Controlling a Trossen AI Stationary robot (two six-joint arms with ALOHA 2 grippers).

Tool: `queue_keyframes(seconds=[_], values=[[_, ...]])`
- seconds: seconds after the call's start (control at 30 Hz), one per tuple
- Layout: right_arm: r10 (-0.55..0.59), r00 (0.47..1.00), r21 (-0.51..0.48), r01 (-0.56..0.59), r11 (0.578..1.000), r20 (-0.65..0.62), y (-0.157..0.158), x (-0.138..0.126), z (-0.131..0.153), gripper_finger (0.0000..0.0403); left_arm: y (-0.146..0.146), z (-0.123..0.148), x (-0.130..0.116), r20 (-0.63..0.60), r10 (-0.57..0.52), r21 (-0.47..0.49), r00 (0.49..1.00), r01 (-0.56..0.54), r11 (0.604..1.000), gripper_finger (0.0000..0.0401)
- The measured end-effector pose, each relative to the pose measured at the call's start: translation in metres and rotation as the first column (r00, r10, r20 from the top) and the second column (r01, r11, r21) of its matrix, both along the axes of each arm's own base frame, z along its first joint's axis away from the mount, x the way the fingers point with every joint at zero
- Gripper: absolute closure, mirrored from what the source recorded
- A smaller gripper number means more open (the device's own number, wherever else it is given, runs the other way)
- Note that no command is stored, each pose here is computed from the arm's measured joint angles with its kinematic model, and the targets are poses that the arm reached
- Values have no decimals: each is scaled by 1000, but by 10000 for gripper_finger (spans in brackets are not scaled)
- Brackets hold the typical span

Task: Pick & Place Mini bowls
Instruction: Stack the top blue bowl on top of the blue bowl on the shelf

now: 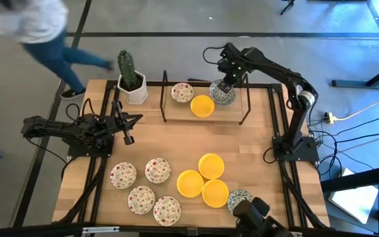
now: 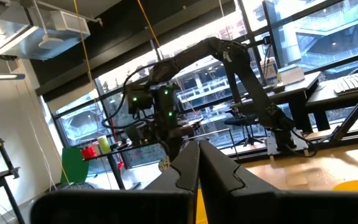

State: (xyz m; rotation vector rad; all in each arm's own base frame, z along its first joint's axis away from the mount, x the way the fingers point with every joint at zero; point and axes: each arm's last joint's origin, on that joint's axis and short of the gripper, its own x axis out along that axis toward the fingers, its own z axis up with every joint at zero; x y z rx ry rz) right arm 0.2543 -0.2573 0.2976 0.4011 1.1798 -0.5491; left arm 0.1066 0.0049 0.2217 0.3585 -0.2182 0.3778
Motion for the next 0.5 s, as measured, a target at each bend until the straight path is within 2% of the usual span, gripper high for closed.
queue_keyframes(seconds=[0.5], values=[[-73,997,19,74,997,-18,-8,-12,-1,388,0,0,0,0,0,0,1000,0,1000,394]])
